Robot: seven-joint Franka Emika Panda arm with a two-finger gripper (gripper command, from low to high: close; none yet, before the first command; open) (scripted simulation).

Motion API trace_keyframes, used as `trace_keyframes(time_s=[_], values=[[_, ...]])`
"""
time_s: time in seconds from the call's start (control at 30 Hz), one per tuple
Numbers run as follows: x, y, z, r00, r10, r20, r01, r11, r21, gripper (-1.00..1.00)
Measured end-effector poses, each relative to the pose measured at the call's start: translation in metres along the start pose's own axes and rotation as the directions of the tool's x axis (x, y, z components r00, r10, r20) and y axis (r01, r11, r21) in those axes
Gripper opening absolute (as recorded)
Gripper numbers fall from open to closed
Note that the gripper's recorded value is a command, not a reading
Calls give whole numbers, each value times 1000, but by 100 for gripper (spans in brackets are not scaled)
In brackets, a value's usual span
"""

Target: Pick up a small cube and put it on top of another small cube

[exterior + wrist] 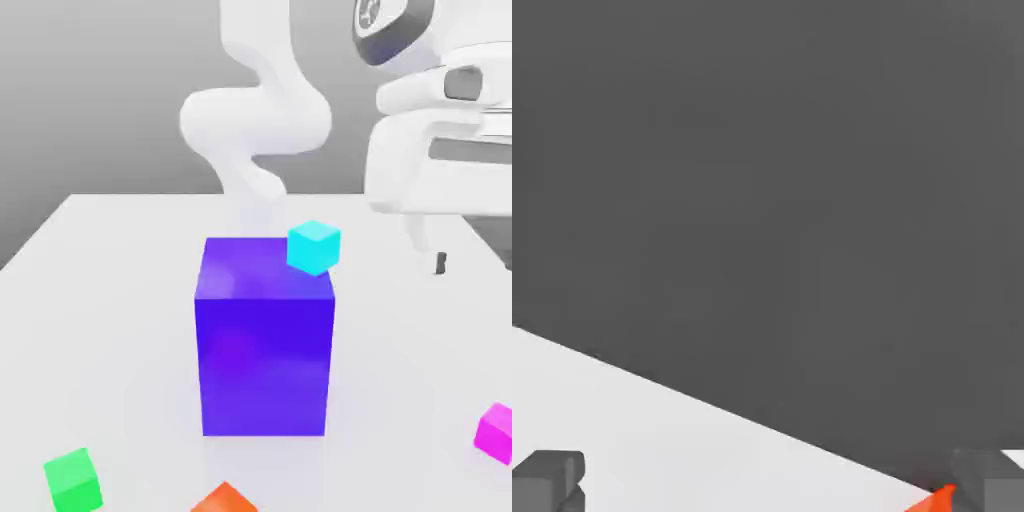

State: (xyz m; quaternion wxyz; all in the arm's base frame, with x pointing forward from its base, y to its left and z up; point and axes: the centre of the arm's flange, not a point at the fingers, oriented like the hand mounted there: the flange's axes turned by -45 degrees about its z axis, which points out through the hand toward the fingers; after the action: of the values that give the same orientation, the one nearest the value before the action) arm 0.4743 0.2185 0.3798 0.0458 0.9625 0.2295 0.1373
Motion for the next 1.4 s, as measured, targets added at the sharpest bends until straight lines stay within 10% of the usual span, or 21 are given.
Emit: trace_keyframes(time_s=[0.5, 0.53, 0.9, 1.4], values=[[-77, -161, 204, 941, -280, 193, 239, 948, 211, 0], [-80, -163, 213, 940, -281, 193, 240, 948, 211, -100], [-68, -156, 167, 940, -281, 193, 240, 948, 212, -100], [-123, 215, 169, 749, 591, 300, -606, 794, -53, -100]])
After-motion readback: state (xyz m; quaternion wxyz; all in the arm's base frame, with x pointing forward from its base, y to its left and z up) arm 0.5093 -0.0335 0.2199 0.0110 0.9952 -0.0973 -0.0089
